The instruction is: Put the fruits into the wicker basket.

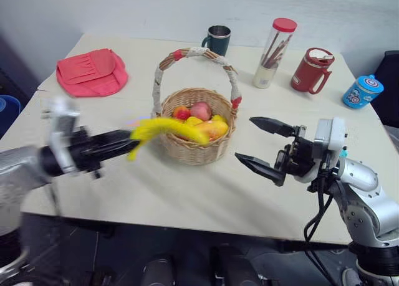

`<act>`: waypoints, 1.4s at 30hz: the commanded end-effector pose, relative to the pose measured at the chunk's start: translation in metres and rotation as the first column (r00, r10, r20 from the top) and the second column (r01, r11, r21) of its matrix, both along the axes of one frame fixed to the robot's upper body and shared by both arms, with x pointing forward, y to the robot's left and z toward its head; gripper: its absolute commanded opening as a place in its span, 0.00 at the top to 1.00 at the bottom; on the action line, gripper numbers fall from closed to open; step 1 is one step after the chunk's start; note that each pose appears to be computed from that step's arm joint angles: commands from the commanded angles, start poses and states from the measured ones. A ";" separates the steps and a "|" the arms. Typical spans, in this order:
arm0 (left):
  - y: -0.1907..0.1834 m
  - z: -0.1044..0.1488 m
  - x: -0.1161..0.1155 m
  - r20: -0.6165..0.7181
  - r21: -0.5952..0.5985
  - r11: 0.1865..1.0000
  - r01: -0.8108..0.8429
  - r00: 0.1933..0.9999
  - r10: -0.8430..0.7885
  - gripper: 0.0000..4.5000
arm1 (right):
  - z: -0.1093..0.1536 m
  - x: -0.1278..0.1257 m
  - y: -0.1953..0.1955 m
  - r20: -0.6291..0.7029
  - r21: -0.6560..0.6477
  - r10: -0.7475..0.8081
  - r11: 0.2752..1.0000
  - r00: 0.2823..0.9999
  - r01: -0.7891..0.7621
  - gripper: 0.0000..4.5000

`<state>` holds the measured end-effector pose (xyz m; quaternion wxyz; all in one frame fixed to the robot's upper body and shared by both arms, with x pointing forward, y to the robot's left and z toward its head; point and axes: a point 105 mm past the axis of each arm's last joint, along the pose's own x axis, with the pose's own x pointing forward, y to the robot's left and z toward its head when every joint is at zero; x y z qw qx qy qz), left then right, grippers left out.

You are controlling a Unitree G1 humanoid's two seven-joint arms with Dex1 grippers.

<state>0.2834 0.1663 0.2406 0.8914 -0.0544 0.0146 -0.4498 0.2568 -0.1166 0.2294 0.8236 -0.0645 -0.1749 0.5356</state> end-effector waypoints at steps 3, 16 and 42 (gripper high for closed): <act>-0.022 0.011 0.023 -0.053 -0.004 0.978 -0.208 0.977 0.207 0.71 | 0.008 -0.004 0.001 0.025 -0.004 0.021 1.000 0.999 -0.021 0.00; -0.030 0.025 0.034 0.022 0.047 0.960 -0.276 0.961 0.275 0.36 | 0.009 0.000 -0.006 0.041 0.004 -0.043 0.999 0.998 0.043 0.00; 0.081 -0.001 -0.065 0.078 0.266 0.949 0.171 0.977 -0.198 0.00 | 0.020 0.127 0.039 -0.060 -0.176 0.299 0.936 0.952 -0.305 0.04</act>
